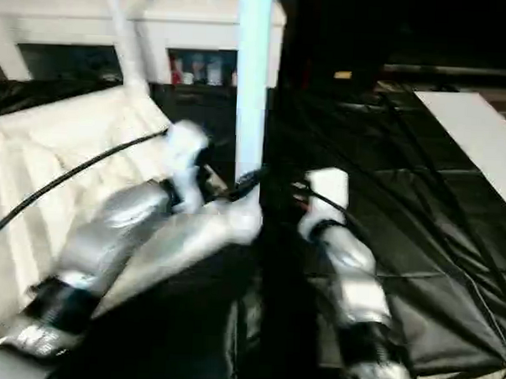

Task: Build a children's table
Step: Rotate table base

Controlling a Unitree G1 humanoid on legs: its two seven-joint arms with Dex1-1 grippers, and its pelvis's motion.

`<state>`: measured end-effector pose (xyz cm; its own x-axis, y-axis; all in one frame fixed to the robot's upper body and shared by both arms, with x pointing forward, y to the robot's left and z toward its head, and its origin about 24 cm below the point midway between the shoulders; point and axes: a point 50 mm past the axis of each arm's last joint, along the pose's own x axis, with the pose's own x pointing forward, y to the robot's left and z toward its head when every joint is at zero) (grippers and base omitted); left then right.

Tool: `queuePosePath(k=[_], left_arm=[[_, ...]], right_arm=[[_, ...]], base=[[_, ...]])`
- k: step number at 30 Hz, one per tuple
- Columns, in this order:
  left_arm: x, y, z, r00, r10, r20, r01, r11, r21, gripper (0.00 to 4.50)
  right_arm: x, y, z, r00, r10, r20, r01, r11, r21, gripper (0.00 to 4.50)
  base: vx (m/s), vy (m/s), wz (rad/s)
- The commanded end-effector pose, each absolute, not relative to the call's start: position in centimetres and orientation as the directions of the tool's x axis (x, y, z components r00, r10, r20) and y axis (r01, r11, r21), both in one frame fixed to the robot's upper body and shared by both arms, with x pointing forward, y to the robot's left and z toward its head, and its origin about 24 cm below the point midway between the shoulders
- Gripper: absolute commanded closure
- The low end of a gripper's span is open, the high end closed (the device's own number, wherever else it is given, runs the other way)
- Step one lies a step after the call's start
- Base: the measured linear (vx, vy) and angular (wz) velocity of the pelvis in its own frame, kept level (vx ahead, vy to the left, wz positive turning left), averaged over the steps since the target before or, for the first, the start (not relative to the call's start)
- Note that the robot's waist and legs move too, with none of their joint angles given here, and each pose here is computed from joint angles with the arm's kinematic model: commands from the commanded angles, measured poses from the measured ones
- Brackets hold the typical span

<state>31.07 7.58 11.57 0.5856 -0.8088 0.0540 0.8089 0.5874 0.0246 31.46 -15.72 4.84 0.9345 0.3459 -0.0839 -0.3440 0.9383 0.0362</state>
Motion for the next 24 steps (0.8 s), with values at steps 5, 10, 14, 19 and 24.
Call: queuePosePath(k=[5, 10, 14, 19, 24], left_arm=[[28.1, 8.3, 9.2, 0.418, -0.891, -0.179, 0.908, 0.416, 0.05, 0.06], [27.9, 9.2, 6.6, 0.462, -0.805, -0.371, 0.871, 0.491, 0.019, 0.06], [28.7, 9.7, 5.3, 0.543, -0.691, -0.477, 0.808, 0.585, 0.072, 0.06], [28.4, 10.0, 4.7, 0.538, -0.645, -0.542, 0.777, 0.63, 0.022, 0.41], [28.2, 11.3, 4.6, 0.565, -0.568, -0.598, 0.732, 0.68, 0.046, 0.77]], right_arm=[[29.7, -17.6, 4.9, 0.891, 0.43, -0.145, -0.442, 0.895, -0.063, 0.61], [28.6, -18.0, 4.7, 0.825, 0.52, -0.22, -0.551, 0.827, -0.114, 0.61], [28.2, -18.2, 4.7, 0.792, 0.546, -0.274, -0.596, 0.788, -0.154, 0.61], [27.3, -18.1, 5.1, 0.721, 0.614, -0.321, -0.676, 0.724, -0.135, 0.61], [26.6, -18.1, 5.8, 0.662, 0.674, -0.327, -0.737, 0.665, -0.12, 0.61]], base=[[0.0, 0.0, 0.0], [0.0, 0.0, 0.0], [0.0, 0.0, 0.0], [0.0, 0.0, 0.0], [0.0, 0.0, 0.0]])
